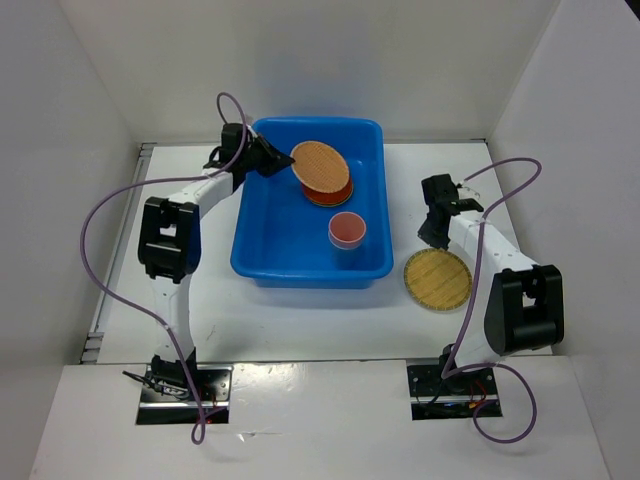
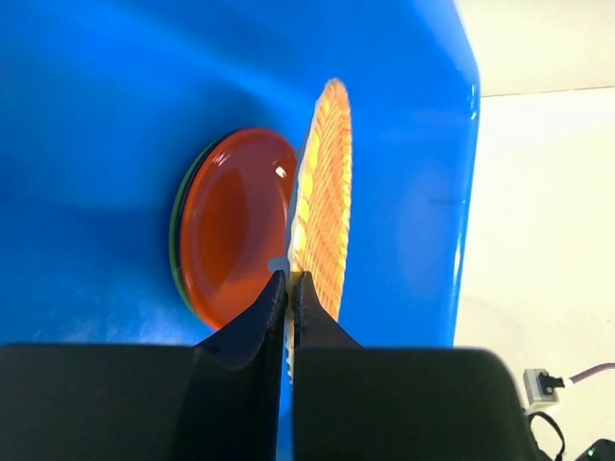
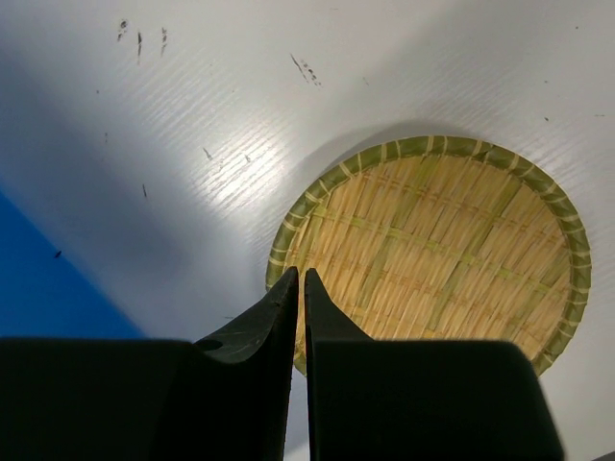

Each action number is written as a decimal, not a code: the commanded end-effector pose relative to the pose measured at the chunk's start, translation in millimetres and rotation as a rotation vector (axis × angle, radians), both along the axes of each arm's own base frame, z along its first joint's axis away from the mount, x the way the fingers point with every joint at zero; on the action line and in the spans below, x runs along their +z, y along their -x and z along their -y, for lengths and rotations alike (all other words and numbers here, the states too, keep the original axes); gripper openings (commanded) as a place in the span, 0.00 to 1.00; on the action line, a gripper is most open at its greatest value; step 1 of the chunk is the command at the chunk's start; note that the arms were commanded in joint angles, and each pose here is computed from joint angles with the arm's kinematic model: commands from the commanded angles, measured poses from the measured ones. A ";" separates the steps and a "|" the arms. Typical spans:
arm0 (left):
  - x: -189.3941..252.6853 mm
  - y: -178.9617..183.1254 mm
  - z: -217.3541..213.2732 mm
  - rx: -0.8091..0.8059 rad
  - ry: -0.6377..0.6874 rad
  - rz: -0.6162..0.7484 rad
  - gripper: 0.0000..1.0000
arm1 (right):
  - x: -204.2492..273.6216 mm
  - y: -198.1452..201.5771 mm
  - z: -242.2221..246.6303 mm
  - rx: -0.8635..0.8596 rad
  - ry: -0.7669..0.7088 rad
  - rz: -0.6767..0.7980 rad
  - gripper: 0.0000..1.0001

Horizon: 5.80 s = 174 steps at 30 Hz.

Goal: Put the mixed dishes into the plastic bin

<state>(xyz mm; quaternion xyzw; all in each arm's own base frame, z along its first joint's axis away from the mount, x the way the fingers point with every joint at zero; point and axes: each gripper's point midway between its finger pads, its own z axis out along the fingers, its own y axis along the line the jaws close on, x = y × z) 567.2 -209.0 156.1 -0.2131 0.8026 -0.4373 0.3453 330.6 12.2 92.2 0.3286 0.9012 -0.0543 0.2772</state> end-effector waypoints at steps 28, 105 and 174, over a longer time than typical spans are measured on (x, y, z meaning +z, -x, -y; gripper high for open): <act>-7.2 -7.3 26.2 -0.112 -0.392 0.014 0.67 | -56.4 34.5 16.8 -0.077 -0.025 -0.214 0.00; 191.5 129.4 -109.8 0.056 -0.402 0.390 1.00 | 69.5 15.8 30.7 -0.468 -0.478 0.818 0.93; 233.2 161.4 -130.1 0.065 -0.353 0.500 1.00 | 121.7 -31.7 47.6 -0.310 -0.341 0.907 0.00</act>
